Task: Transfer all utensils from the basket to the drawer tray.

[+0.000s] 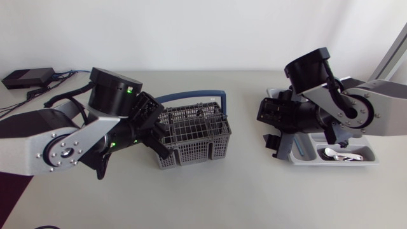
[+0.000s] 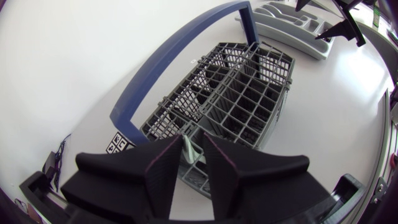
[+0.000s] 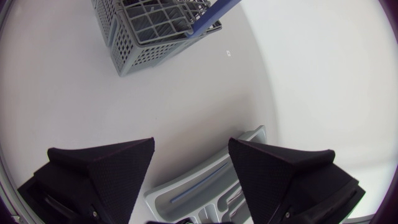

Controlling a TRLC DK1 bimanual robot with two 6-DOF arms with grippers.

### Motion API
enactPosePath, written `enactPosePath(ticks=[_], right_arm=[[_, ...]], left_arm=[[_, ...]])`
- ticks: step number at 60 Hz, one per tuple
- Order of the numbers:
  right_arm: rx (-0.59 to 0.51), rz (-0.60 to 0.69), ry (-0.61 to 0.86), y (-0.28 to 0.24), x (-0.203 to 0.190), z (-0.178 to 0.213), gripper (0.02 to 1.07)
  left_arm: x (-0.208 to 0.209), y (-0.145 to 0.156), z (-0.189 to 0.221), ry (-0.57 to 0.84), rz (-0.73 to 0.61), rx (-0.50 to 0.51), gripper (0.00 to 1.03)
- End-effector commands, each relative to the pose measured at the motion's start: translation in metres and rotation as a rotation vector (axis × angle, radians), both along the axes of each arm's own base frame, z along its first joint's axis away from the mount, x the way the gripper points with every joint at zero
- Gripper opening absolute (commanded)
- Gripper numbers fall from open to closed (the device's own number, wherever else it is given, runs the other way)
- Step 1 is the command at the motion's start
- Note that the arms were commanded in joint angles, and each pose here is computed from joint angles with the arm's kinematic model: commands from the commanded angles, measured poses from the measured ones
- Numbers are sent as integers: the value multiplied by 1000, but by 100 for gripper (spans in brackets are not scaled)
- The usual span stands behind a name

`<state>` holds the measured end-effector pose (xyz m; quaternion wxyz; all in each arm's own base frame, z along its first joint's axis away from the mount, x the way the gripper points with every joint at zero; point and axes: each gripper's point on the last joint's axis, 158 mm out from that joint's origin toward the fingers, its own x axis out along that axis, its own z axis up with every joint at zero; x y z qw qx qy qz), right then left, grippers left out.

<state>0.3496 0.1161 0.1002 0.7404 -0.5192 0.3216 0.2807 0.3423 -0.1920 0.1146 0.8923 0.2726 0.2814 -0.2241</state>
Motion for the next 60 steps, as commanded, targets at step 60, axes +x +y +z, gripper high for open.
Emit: enactPosePath(ticks=[60], right_arm=[[153,-1,12,43,-11,9,88]], left_arm=[[-5,1,75,-158,-4,-100,7]])
